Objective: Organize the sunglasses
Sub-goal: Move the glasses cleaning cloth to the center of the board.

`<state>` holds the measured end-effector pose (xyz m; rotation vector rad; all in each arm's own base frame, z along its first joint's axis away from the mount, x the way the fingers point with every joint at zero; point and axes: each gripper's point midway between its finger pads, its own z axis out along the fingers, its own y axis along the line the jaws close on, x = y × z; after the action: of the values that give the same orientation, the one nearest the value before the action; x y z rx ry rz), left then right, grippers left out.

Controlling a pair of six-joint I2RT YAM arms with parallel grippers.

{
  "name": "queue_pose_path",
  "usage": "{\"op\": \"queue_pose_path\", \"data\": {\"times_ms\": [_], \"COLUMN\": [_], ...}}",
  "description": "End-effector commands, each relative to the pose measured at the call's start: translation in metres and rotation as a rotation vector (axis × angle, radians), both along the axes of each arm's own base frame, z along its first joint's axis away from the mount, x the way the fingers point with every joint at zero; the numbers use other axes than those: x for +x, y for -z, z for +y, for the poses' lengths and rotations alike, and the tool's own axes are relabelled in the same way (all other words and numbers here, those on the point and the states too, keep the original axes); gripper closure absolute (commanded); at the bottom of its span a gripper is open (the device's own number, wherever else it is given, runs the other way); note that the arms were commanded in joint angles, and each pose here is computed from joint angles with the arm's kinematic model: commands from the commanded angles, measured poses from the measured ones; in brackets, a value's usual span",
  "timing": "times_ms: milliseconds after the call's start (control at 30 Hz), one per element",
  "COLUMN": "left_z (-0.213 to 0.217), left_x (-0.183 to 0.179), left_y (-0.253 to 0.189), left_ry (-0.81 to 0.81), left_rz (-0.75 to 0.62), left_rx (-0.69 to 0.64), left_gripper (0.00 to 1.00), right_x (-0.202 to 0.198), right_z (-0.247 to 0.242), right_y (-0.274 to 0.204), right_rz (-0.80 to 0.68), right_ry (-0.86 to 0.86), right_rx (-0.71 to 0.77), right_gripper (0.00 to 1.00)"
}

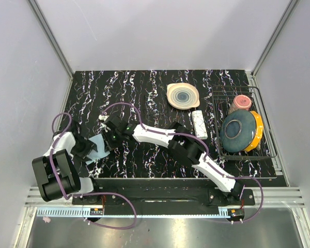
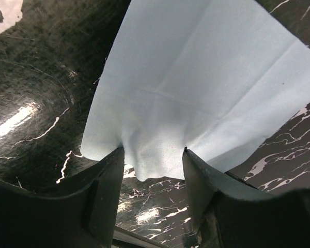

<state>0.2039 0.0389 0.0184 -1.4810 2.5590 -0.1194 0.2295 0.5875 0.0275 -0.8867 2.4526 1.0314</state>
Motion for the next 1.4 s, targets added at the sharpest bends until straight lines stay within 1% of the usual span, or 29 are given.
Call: {"op": "queue_pose_path", "data": {"times_ms": [0, 167, 200, 267, 300, 367, 467, 500, 533, 600, 667, 700, 733, 767, 800, 833, 900, 933, 1000, 1067, 1100, 1133, 1167, 1200, 1233, 1267, 1333, 1367], "left_z": [-0.005, -0.006, -0.006, -0.006, -0.005, -0.003, 0.000, 0.001, 0.002, 0.004, 0.003, 0.003, 0.001, 0.000, 0.000, 0.000, -0.004, -0.009, -0.019, -0.028, -0.038, -0.044, -0.050, -0.057, -0.059, -0.062, -0.064, -0.066], "left_x": [0.003, 0.001, 0.002, 0.004, 0.005, 0.009, 0.017, 0.020, 0.021, 0.027, 0.030, 0.031, 0.032, 0.031, 0.031, 0.032, 0.032, 0.034, 0.036, 0.037, 0.039, 0.040, 0.042, 0.043, 0.048, 0.049, 0.055, 0.059], "left_y": [0.005, 0.008, 0.008, 0.005, 0.004, -0.002, -0.015, -0.020, -0.024, -0.034, -0.040, -0.042, -0.043, -0.042, -0.042, -0.042, -0.038, -0.038, -0.033, -0.030, -0.028, -0.026, -0.025, -0.025, -0.025, -0.024, -0.024, -0.025], "left_ry": [-0.016, -0.013, -0.014, -0.008, -0.007, 0.003, 0.024, 0.031, 0.037, 0.057, 0.079, 0.087, 0.096, 0.101, 0.104, 0.105, 0.118, 0.131, 0.174, 0.203, 0.245, 0.260, 0.268, 0.289, 0.295, 0.304, 0.317, 0.332], "left_rz": [-0.018, -0.015, -0.016, -0.022, -0.028, -0.041, -0.077, -0.095, -0.101, -0.135, -0.157, -0.169, -0.173, -0.171, -0.172, -0.177, -0.176, -0.186, -0.179, -0.170, -0.169, -0.176, -0.181, -0.188, -0.208, -0.214, -0.239, -0.253], "left_rx": [-0.038, -0.047, -0.050, -0.048, -0.044, -0.038, -0.024, -0.015, -0.011, 0.006, 0.006, 0.006, -0.003, -0.004, -0.005, -0.005, -0.022, -0.044, -0.073, -0.086, -0.097, -0.108, -0.118, -0.128, -0.130, -0.129, -0.123, -0.118], "left_gripper": [0.48, 0.50, 0.50, 0.50, 0.50, 0.49, 0.44, 0.40, 0.38, 0.35, 0.32, 0.31, 0.31, 0.31, 0.31, 0.31, 0.30, 0.30, 0.30, 0.31, 0.30, 0.31, 0.31, 0.31, 0.31, 0.31, 0.31, 0.32], "right_x": [-0.010, -0.005, -0.004, -0.004, -0.001, 0.003, 0.015, 0.018, 0.023, 0.038, 0.044, 0.038, 0.038, 0.039, 0.032, 0.030, 0.019, 0.015, 0.007, 0.001, -0.003, -0.003, -0.001, 0.003, 0.009, 0.015, 0.030, 0.041], "right_z": [-0.012, -0.014, -0.014, -0.015, -0.016, -0.020, -0.032, -0.042, -0.047, -0.066, -0.094, -0.113, -0.119, -0.131, -0.151, -0.158, -0.183, -0.188, -0.205, -0.212, -0.216, -0.217, -0.219, -0.221, -0.221, -0.223, -0.221, -0.223], "right_y": [0.037, 0.038, 0.037, 0.037, 0.037, 0.037, 0.031, 0.037, 0.026, 0.024, 0.021, 0.034, 0.021, 0.022, 0.036, 0.027, 0.036, 0.029, 0.034, 0.021, 0.020, 0.011, 0.006, 0.001, -0.009, -0.013, -0.025, -0.029], "right_rz": [0.024, 0.010, 0.009, 0.005, -0.004, -0.014, -0.047, -0.051, -0.061, -0.079, -0.077, -0.060, -0.071, -0.087, -0.074, -0.085, -0.072, -0.075, -0.059, -0.056, -0.049, -0.058, -0.066, -0.096, -0.122, -0.138, -0.170, -0.172], "right_ry": [0.013, 0.045, 0.047, 0.052, 0.063, 0.084, 0.133, 0.154, 0.165, 0.217, 0.251, 0.252, 0.253, 0.268, 0.270, 0.276, 0.279, 0.284, 0.298, 0.299, 0.290, 0.294, 0.303, 0.319, 0.332, 0.350, 0.371, 0.394], "right_rx": [-0.111, -0.126, -0.126, -0.135, -0.140, -0.158, -0.187, -0.217, -0.212, -0.243, -0.281, -0.330, -0.319, -0.344, -0.399, -0.399, -0.455, -0.457, -0.493, -0.492, -0.492, -0.478, -0.476, -0.479, -0.467, -0.467, -0.446, -0.437], "right_gripper": [0.70, 0.78, 0.85, 0.93, 1.00, 1.00, 1.00, 1.00, 1.00, 1.00, 1.00, 1.00, 1.00, 1.00, 1.00, 1.00, 1.00, 1.00, 1.00, 1.00, 0.97, 0.91, 0.84, 0.74, 0.56, 0.49, 0.42, 0.41]}}
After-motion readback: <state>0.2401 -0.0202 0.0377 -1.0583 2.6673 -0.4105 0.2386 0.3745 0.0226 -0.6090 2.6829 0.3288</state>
